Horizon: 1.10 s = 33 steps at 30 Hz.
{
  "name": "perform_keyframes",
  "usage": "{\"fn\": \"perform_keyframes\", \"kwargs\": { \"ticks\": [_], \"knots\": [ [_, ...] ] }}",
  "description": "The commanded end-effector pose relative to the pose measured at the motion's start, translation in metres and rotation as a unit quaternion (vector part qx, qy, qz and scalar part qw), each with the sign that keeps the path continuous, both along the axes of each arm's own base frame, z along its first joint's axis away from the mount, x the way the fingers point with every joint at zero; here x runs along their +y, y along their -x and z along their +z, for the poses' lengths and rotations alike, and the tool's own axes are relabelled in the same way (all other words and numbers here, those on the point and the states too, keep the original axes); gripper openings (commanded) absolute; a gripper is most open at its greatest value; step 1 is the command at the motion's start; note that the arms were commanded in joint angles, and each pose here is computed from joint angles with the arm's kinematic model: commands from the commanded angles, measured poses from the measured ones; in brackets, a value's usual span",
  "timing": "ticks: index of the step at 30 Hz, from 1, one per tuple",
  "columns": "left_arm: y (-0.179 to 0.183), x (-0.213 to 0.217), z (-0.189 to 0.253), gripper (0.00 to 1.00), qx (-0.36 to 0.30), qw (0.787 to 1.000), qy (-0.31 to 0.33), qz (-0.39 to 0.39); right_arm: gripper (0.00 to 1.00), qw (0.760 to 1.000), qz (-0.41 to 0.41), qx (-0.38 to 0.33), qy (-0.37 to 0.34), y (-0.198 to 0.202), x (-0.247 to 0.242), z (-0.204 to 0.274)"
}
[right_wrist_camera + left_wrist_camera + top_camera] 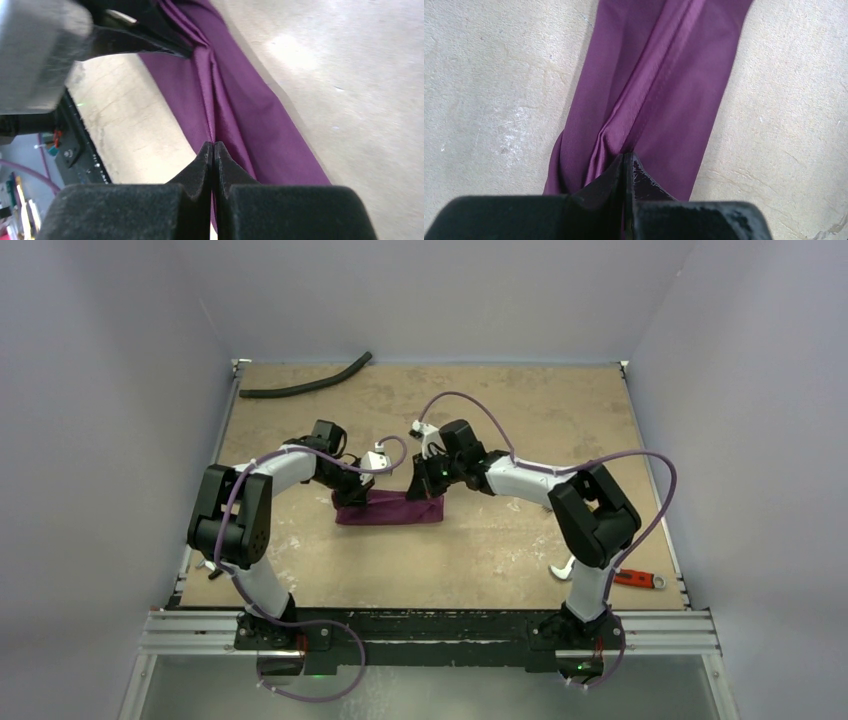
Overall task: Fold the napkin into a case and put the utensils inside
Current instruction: Stuff the top corner of the smaller-rectangle-folded napkin into the folded napkin.
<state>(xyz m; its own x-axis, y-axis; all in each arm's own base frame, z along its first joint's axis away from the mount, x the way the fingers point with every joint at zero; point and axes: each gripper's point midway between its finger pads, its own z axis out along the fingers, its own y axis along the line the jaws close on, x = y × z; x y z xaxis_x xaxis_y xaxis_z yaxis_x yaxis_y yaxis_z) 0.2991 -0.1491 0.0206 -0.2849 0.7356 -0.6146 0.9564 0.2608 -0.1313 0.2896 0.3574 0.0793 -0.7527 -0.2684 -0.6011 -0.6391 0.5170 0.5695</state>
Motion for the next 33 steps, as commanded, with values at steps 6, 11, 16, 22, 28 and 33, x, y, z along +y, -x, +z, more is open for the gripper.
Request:
{"fn": "perform_keyframes", "kwargs": {
  "ticks": [6, 11, 16, 22, 28, 33],
  "knots": [
    [0.006, 0.013, -0.011, 0.00, 0.006, 1.000, -0.027, 0.002, 0.01, 0.995, -0.034, -0.042, 0.083, -0.027, -0.036, -0.026],
    [0.008, 0.013, -0.011, 0.00, 0.006, 1.000, -0.024, 0.000, 0.18, 0.999, 0.024, -0.011, 0.018, -0.007, -0.017, -0.029],
    [0.011, 0.013, -0.012, 0.00, 0.006, 1.000, -0.024, -0.004, 0.27, 0.999, 0.032, -0.043, -0.006, -0.030, -0.011, -0.007],
    [0.015, 0.014, -0.012, 0.00, 0.009, 1.000, -0.026, -0.010, 0.95, 0.994, 0.009, -0.110, -0.001, -0.065, -0.033, 0.036],
    [0.013, 0.014, -0.009, 0.00, 0.007, 1.000, -0.025, -0.009, 0.53, 0.993, 0.009, -0.116, -0.020, -0.049, -0.046, 0.059],
    [0.012, 0.014, -0.008, 0.00, 0.009, 1.000, -0.025, -0.006, 0.00, 0.988, 0.032, -0.092, -0.119, -0.002, -0.042, 0.079]
  ]
}}
